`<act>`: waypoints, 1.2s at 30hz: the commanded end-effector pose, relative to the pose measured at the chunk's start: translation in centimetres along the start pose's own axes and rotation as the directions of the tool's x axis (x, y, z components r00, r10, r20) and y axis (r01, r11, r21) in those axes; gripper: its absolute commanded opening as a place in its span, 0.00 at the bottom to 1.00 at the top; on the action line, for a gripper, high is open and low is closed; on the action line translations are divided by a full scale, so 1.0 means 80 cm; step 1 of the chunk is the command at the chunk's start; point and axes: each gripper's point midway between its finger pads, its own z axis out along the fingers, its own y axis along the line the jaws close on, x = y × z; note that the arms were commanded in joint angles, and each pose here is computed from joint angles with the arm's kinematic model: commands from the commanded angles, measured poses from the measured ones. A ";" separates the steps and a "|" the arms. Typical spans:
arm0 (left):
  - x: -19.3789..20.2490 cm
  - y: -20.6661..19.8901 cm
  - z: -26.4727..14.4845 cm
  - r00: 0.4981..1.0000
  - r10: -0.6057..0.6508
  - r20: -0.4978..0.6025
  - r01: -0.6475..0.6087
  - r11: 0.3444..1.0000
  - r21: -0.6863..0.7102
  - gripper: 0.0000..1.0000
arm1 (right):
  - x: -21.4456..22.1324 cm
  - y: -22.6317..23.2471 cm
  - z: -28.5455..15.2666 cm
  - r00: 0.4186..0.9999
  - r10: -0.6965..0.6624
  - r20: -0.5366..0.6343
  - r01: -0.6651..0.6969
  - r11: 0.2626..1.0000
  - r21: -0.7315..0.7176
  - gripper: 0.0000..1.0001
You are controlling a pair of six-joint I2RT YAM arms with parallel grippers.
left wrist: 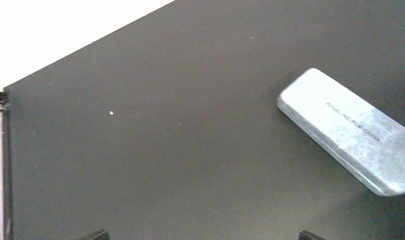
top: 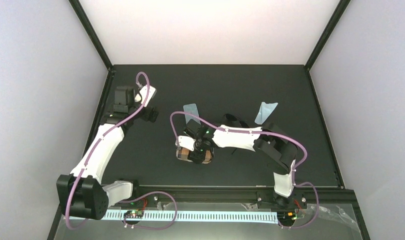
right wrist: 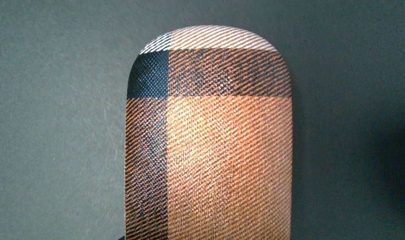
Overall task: Organize the sunglasses
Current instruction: Pick up the sunglasses case from the center of the board, then place the sunglasses case at the center of the board.
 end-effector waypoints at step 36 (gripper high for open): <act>-0.094 0.075 -0.088 0.930 -0.136 0.341 0.164 0.985 -0.052 0.99 | -0.162 -0.031 -0.002 0.981 -0.099 0.164 0.110 0.993 -0.054 0.88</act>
